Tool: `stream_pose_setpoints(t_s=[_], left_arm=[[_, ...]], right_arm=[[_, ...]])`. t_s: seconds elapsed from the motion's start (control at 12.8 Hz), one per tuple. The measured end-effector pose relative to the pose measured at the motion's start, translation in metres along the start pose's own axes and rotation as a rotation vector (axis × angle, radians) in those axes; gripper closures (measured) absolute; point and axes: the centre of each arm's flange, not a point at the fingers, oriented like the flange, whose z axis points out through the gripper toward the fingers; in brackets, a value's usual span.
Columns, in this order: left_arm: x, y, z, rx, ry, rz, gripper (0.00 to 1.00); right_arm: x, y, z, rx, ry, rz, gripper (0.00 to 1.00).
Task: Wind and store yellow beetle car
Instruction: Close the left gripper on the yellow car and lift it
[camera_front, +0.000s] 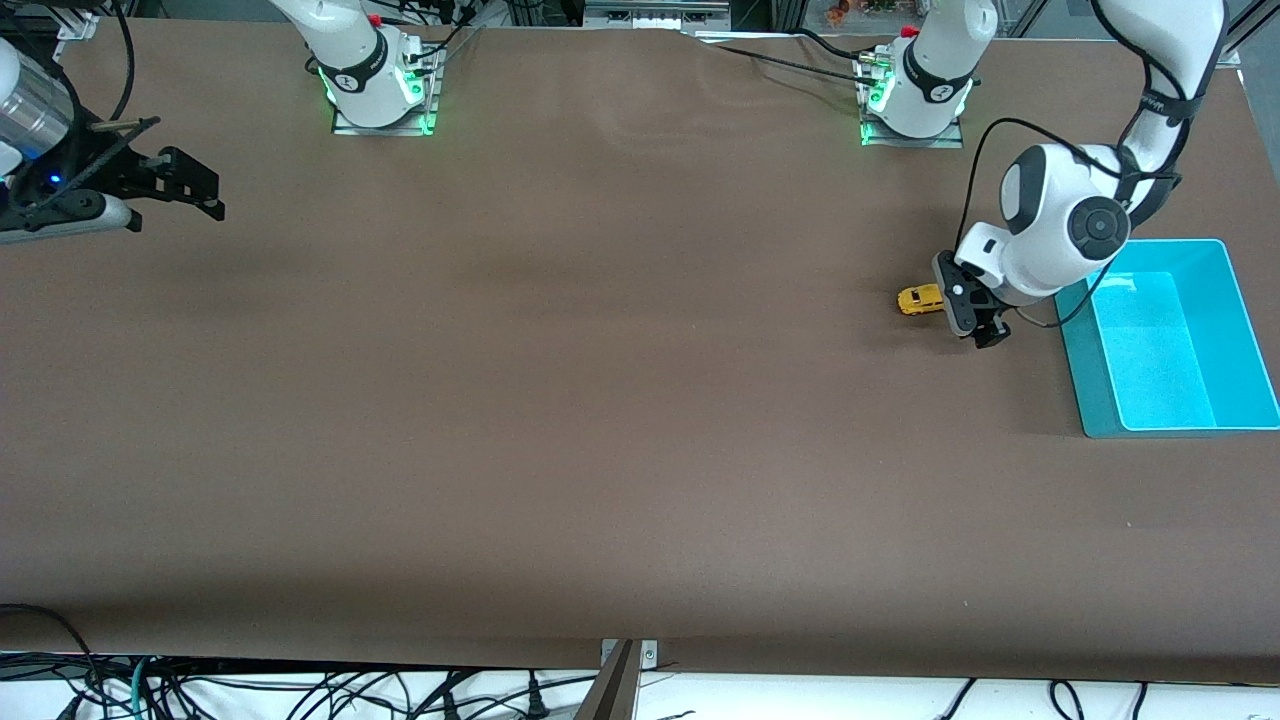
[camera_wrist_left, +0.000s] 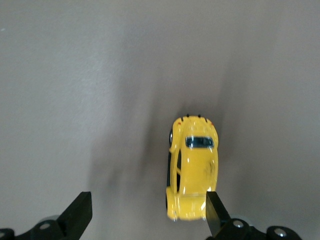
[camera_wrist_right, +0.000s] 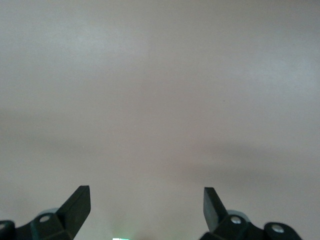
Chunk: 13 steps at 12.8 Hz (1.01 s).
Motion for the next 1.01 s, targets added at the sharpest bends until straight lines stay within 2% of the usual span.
stream_pose_setpoints(t_s=[0.31,1.01], left_arm=[[0.020,0.007,0.022,-0.020,0.004,0.042,0.00],[0.018,0.017,0.028,-0.013,0.006,0.043,0.00]], right_arm=[[-0.001,-0.001,-0.013,-0.008,0.007,-0.005,0.00],[0.000,0.035,0.006,0.003,-0.009,-0.004,0.00]])
